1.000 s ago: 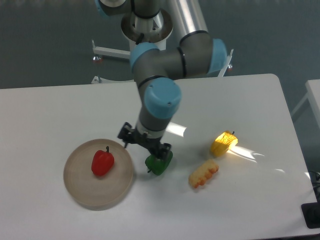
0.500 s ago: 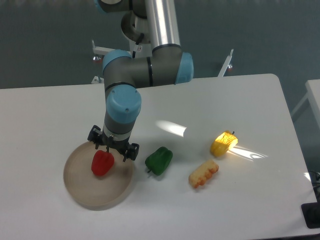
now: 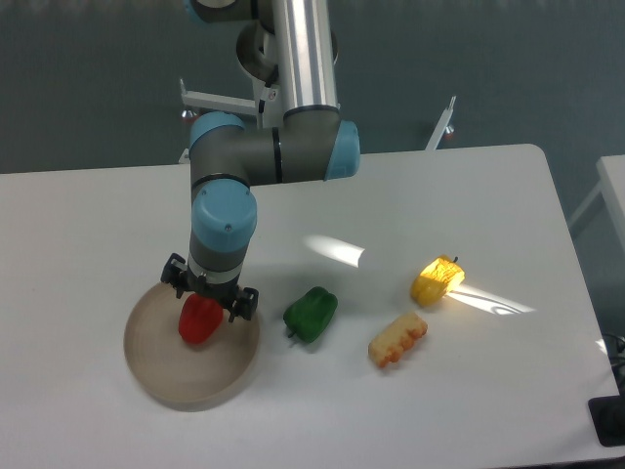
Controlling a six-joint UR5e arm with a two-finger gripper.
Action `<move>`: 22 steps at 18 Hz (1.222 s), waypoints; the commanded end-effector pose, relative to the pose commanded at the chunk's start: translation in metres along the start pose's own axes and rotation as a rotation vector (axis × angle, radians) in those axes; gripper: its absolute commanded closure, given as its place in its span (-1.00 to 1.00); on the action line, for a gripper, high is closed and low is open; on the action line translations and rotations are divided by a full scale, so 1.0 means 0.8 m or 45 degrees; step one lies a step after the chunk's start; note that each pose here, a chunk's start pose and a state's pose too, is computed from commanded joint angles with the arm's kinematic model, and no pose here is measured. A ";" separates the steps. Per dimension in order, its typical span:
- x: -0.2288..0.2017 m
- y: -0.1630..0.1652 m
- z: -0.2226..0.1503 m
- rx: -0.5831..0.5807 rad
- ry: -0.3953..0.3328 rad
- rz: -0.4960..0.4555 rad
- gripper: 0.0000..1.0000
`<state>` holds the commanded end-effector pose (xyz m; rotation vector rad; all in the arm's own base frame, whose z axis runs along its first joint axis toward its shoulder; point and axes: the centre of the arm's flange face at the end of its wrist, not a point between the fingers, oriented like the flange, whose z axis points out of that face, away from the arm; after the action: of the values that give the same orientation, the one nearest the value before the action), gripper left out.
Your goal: Pick up the red pepper from the plate
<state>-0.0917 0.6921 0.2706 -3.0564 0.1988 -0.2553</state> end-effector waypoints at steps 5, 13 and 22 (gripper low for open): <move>0.005 -0.003 0.006 -0.004 -0.011 0.012 -1.00; 0.003 -0.008 0.028 -0.025 -0.044 0.024 -1.00; 0.010 -0.010 0.031 -0.019 -0.045 0.036 -0.58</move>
<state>-0.0784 0.7003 0.2481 -3.0677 0.2432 -0.1984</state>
